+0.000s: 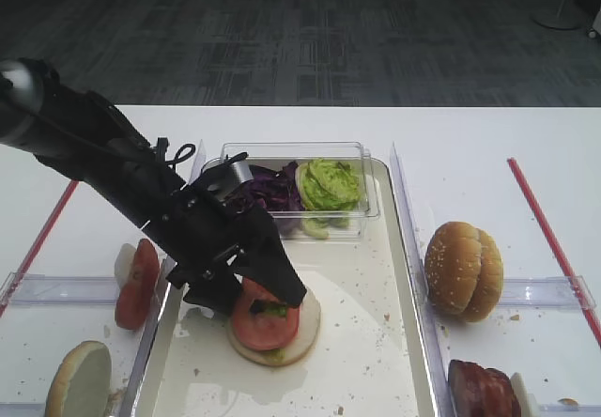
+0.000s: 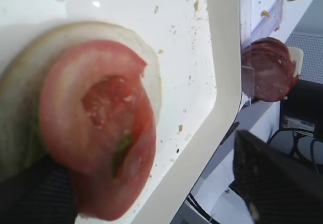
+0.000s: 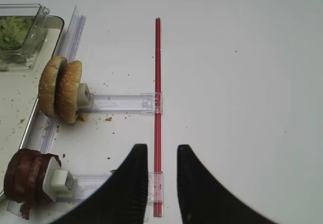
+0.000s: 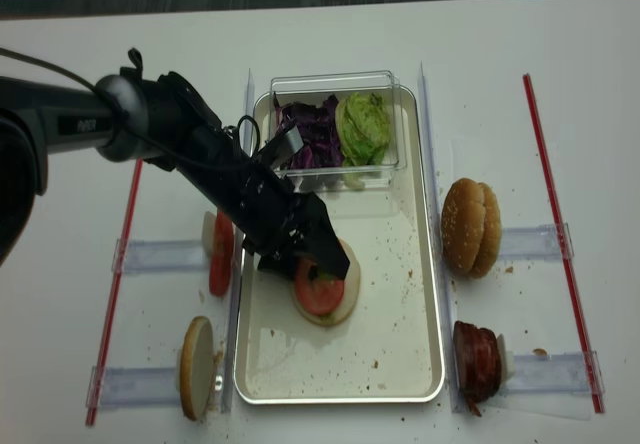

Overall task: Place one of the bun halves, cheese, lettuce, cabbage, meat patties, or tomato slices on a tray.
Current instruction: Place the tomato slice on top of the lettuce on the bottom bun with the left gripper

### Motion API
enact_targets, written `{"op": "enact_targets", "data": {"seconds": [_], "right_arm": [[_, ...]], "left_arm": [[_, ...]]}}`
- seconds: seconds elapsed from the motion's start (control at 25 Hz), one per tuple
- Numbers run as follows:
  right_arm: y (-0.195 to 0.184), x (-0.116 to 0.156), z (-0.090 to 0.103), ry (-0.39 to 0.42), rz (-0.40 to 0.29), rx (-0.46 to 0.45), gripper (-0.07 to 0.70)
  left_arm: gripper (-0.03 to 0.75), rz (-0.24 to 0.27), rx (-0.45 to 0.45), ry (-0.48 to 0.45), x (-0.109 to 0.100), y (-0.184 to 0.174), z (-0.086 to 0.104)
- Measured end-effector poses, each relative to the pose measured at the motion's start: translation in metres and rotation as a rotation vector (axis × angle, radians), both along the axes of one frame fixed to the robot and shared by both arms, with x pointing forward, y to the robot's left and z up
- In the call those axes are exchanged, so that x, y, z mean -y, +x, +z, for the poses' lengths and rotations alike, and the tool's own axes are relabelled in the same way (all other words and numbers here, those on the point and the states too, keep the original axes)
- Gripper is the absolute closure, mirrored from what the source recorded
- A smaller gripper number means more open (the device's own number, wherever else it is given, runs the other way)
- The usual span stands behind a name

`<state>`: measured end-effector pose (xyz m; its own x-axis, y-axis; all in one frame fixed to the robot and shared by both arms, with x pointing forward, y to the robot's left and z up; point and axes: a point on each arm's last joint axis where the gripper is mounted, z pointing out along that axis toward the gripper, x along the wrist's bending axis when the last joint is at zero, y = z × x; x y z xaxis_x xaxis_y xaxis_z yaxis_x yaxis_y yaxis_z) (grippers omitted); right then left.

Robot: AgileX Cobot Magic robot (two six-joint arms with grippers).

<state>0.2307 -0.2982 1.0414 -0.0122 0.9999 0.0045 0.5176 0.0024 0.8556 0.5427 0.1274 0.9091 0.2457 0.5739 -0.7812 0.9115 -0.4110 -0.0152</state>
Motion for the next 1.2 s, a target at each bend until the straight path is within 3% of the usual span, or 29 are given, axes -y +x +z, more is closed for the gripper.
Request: {"op": "enact_targets", "data": {"seconds": [0.36, 0.64, 0.92, 1.2], "right_arm": [[0.000, 0.000, 0.000, 0.000, 0.000, 0.000, 0.438], [0.000, 0.000, 0.000, 0.000, 0.000, 0.000, 0.438], [0.000, 0.000, 0.000, 0.000, 0.000, 0.000, 0.438], [0.000, 0.000, 0.000, 0.000, 0.000, 0.000, 0.438]], "left_arm": [[0.151, -0.006, 0.036, -0.005, 0.002, 0.009, 0.008], [0.149, -0.014, 0.046, 0.105, -0.002, 0.018, 0.014], [0.149, -0.007, 0.057, 0.157, -0.004, 0.024, 0.019], [0.149, -0.008, 0.149, 0.240, -0.011, 0.027, 0.051]]}}
